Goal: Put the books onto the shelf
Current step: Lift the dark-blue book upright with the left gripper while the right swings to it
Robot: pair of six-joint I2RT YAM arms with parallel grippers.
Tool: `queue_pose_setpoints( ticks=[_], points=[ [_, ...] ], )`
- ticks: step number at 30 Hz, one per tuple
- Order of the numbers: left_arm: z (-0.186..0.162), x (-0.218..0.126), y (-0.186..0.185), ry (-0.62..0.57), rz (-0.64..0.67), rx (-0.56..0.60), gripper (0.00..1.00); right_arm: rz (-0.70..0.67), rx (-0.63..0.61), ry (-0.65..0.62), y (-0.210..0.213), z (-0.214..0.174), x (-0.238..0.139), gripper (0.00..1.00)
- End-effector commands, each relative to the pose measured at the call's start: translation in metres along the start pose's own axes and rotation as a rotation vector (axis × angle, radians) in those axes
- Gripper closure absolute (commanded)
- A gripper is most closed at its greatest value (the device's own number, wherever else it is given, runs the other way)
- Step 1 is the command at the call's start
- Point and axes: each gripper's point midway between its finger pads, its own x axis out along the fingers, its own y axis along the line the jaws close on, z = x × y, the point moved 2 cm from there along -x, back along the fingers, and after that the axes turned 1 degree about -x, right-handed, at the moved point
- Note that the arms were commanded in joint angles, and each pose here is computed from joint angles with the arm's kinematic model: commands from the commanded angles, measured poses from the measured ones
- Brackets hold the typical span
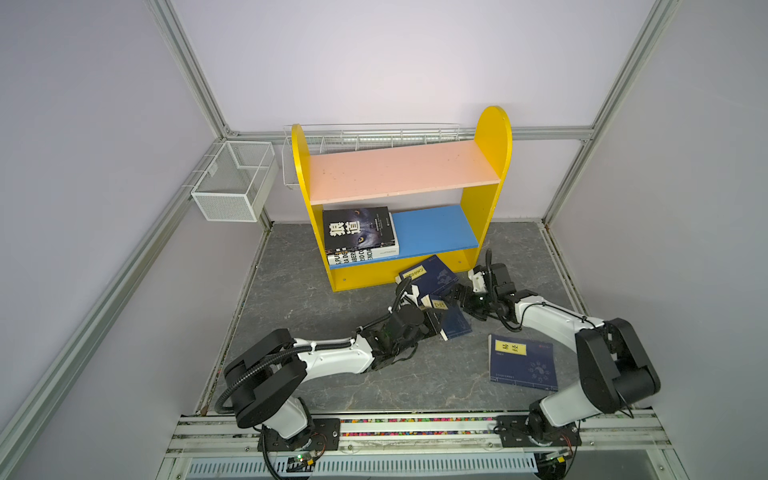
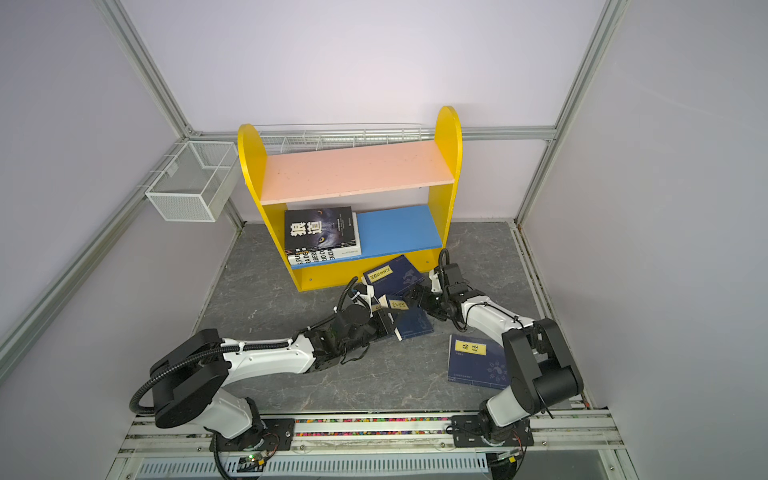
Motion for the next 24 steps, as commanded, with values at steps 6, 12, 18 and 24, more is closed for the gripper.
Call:
queue_pose_setpoints(
  ticks=[6,12,18,24],
  points=[
    [0.013,-0.002,-0.016,-0.005,0.030,0.048,0.88,0.015,-0.016,-0.071,0.007,0.021,-0.036,0.01],
    [0.037,-0.032,-0.040,-0.041,0.012,0.153,0.96,0.077,-0.087,-0.165,0.024,0.036,-0.084,0.08],
    [0.088,-0.091,-0.070,0.007,-0.209,0.135,1.00,0.386,-0.247,-0.178,0.085,0.022,-0.129,0.12],
    [0.137,-0.165,-0.090,0.016,-0.326,0.164,1.00,0.629,-0.339,-0.150,0.126,-0.005,-0.161,0.12]
  ],
)
